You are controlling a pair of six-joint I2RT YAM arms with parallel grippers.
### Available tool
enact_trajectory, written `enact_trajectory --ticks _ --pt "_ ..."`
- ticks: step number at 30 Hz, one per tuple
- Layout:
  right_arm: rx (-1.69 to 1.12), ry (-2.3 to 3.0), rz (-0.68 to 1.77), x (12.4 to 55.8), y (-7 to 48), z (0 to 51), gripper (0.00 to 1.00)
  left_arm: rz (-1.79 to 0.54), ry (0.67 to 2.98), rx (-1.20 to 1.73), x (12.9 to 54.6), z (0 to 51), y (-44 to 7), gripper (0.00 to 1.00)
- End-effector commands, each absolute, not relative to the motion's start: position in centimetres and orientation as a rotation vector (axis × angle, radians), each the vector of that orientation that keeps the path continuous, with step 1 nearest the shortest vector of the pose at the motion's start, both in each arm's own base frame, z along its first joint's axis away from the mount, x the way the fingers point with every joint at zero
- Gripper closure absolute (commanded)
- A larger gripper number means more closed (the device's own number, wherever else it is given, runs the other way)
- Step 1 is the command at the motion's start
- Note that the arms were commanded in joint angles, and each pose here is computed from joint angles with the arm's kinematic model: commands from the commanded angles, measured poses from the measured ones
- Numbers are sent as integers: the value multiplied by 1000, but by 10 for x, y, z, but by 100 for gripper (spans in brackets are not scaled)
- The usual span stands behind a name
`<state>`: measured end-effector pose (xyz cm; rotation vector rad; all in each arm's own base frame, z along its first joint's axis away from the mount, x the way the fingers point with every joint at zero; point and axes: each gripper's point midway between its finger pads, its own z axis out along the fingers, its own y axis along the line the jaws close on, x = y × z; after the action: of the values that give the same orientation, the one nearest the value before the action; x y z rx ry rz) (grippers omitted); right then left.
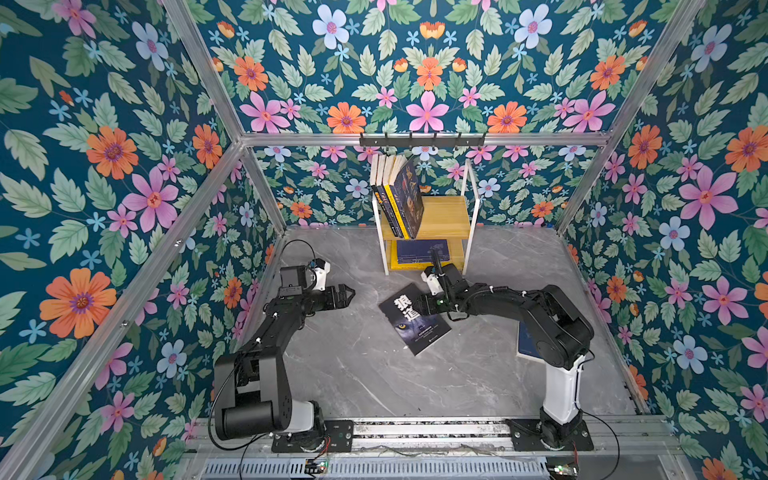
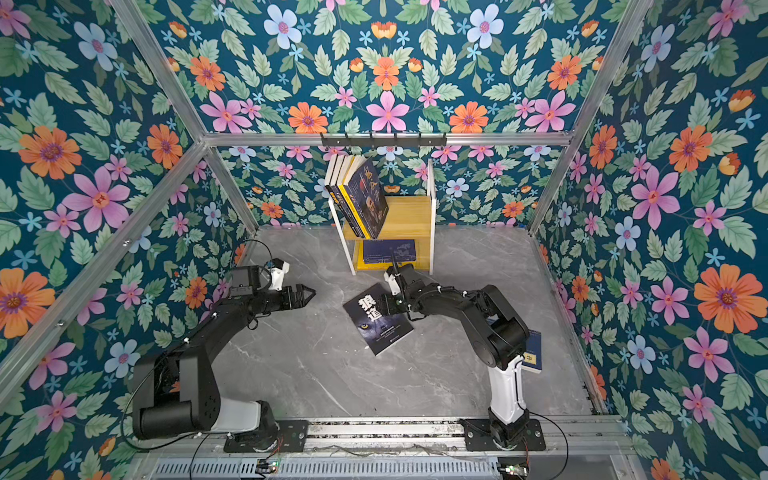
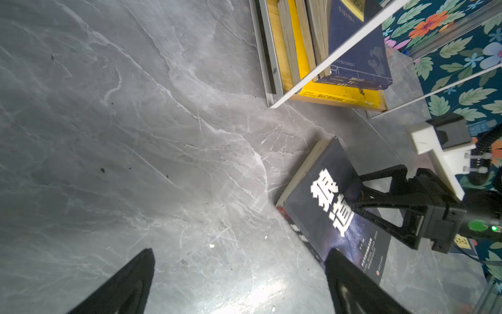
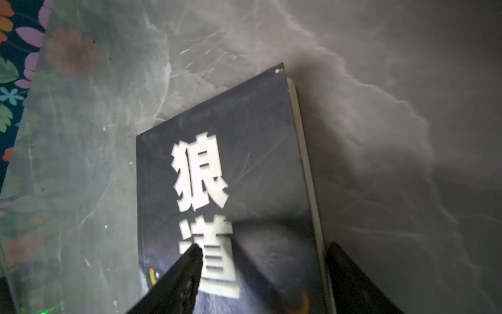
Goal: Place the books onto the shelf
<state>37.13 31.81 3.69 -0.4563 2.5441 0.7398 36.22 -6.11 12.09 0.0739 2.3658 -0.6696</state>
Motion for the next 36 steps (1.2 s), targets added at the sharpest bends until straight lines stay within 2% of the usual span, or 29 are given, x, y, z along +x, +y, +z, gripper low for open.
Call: enact_trajectory --ticks 1,9,16,20,25,27,30,36 --pt "-506 2638 775 350 328 27 26 -641 2387 122 362 120 -61 0" --pt "-355 2642 672 335 295 52 23 -674 2444 265 370 118 -92 0" --pt "-102 2717 685 275 255 63 24 -837 2509 361 361 100 -141 0" --pt "-119 2713 705 238 256 64 25 -856 2554 377 361 85 -152 0" --pt "-129 2759 732 212 268 46 25 -852 2608 327 367 69 -153 0" --pt "-136 2773 732 211 274 37 25 -897 2624 317 365 63 -159 0" --pt "-147 2795 743 213 288 31 25 -973 2632 351 359 61 -173 7" --pt "-143 2793 718 227 302 28 25 -942 2682 334 362 48 -172 9"
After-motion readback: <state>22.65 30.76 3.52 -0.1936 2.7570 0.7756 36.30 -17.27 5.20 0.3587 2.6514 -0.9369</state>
